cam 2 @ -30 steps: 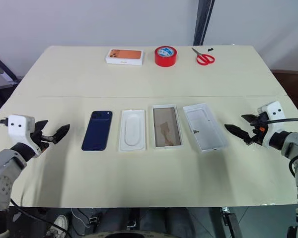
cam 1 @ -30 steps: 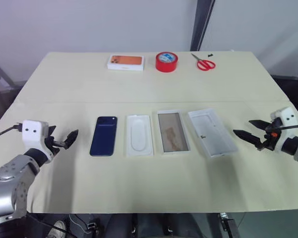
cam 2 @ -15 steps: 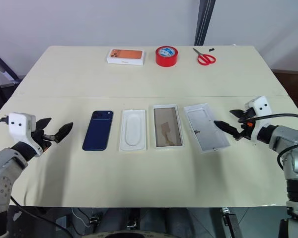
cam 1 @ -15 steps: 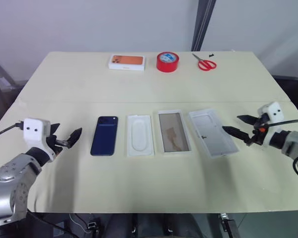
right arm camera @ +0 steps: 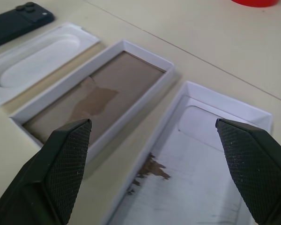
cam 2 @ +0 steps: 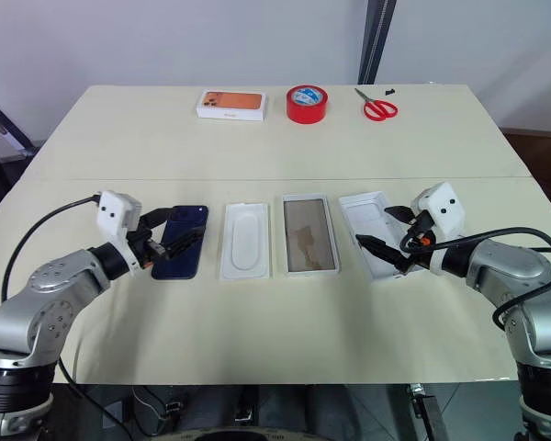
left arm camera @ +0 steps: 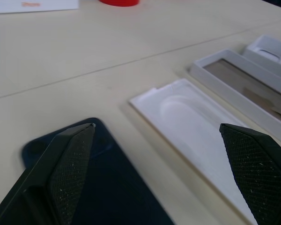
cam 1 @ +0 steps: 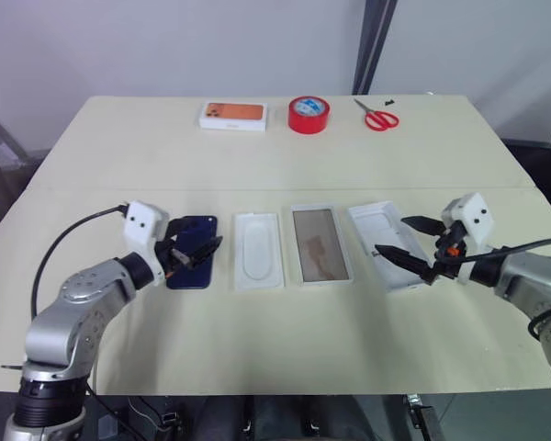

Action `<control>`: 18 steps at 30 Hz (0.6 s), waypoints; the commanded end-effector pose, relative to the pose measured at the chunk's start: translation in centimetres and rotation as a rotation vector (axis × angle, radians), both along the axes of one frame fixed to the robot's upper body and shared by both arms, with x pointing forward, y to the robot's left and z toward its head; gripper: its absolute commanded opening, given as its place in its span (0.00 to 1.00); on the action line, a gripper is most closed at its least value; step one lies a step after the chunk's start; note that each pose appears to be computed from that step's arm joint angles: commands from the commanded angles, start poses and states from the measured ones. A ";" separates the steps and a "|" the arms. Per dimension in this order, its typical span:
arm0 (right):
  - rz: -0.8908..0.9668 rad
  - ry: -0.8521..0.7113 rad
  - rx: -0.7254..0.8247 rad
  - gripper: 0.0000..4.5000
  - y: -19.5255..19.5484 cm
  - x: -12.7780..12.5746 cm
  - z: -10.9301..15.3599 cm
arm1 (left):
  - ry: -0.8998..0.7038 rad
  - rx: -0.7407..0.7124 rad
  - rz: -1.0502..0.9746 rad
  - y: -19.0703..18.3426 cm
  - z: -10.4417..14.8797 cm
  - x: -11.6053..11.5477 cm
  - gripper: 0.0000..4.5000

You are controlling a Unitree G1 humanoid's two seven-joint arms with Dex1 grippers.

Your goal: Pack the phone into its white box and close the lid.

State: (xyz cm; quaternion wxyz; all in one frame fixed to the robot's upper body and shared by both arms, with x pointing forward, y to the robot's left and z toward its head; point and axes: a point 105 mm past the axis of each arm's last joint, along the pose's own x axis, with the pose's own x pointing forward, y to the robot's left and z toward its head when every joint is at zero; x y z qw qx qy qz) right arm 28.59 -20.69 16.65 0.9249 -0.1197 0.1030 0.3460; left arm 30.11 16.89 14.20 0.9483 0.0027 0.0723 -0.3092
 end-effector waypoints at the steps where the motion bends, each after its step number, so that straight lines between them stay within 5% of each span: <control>1: 0.078 -0.053 -0.006 0.99 2.6 -0.4 0.9 | -0.003 -0.045 -0.010 -0.8 0.8 -0.3 1.00; 13: 0.168 -0.068 -0.047 0.99 4.4 -0.4 0.7 | 0.297 -0.215 0.075 -4.5 1.3 0.0 1.00; 18: 0.171 -0.065 -0.043 0.99 4.4 -0.4 0.6 | 0.417 -0.157 0.151 -3.8 0.4 0.3 1.00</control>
